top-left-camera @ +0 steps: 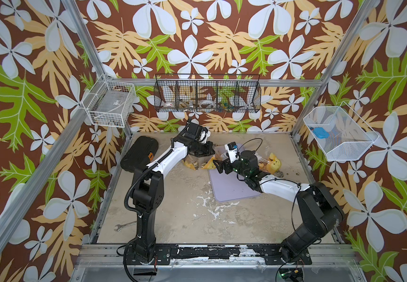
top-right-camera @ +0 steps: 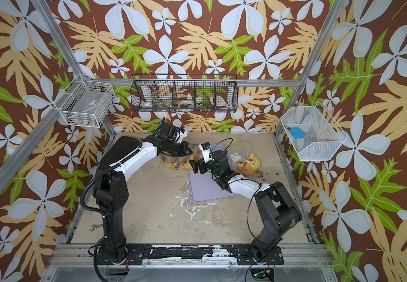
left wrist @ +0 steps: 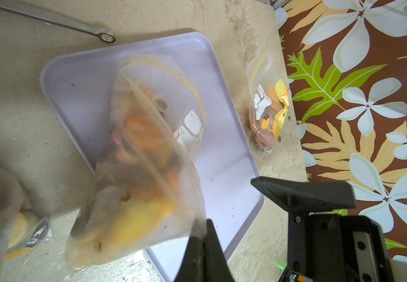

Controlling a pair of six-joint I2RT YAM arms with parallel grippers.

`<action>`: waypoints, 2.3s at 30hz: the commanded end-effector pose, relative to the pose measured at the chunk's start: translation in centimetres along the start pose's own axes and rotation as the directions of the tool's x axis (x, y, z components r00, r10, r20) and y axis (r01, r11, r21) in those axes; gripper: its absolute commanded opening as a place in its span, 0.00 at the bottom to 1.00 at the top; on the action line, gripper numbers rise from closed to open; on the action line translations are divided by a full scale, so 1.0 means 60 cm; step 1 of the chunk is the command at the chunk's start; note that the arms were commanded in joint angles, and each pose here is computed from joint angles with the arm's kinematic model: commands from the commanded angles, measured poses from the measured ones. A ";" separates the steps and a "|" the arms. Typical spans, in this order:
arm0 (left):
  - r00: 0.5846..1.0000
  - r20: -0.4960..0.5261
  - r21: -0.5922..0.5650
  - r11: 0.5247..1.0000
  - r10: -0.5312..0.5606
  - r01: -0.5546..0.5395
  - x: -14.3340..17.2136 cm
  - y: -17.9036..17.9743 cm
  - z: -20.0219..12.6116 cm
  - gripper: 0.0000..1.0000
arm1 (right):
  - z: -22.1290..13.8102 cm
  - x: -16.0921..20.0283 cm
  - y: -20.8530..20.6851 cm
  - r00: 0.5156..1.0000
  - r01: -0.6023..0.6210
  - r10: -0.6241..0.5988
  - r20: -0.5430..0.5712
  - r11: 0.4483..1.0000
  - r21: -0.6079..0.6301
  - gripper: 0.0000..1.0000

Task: Pour cookies out of the ziploc bag
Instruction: 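Pour the cookies out of the ziploc bag onto the tray.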

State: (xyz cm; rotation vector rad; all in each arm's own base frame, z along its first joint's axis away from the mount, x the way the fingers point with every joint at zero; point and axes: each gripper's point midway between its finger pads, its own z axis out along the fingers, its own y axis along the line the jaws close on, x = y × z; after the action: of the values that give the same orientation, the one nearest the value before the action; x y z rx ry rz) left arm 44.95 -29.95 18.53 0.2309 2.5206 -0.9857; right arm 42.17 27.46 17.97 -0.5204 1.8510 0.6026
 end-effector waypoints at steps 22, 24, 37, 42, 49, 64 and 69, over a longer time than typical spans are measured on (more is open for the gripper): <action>1.000 -0.029 0.061 0.998 0.005 -0.003 0.004 -0.024 -0.005 0.00 | 0.087 0.001 0.011 0.999 -0.023 0.026 0.035 0.996 -0.090 0.37; 1.000 -0.028 0.059 0.998 0.006 -0.004 0.005 -0.024 -0.007 0.00 | 0.089 0.001 0.013 0.999 -0.032 0.035 0.036 0.995 -0.099 0.21; 0.998 0.054 0.017 1.000 -0.014 0.013 0.002 -0.005 -0.053 0.42 | 0.080 -0.009 -0.002 0.991 -0.125 0.129 0.026 0.984 -0.127 0.00; 0.979 0.194 -0.012 0.998 -0.058 0.061 0.004 0.046 -0.121 0.76 | 0.069 -0.013 -0.002 0.991 -0.129 0.133 0.020 0.981 -0.144 0.00; 0.950 0.282 0.011 0.991 -0.134 0.137 0.045 0.096 -0.140 0.81 | 0.051 -0.035 0.006 0.985 -0.159 0.168 0.031 0.969 -0.187 0.00; 0.954 0.245 0.080 0.984 -0.173 0.158 0.053 0.098 -0.104 0.83 | 0.042 -0.015 -0.060 0.921 -0.379 0.388 0.001 0.899 -0.218 0.00; 0.960 0.229 0.098 0.985 -0.163 0.144 0.063 0.085 -0.090 0.85 | 0.037 -0.012 -0.057 0.923 -0.377 0.384 -0.016 0.897 -0.231 0.00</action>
State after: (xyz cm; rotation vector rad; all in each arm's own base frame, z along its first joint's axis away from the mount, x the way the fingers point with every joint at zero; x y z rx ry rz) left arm 41.26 -21.69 16.66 -0.0921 2.3441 -1.0686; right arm 46.25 25.84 15.79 -0.2662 1.9376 1.0554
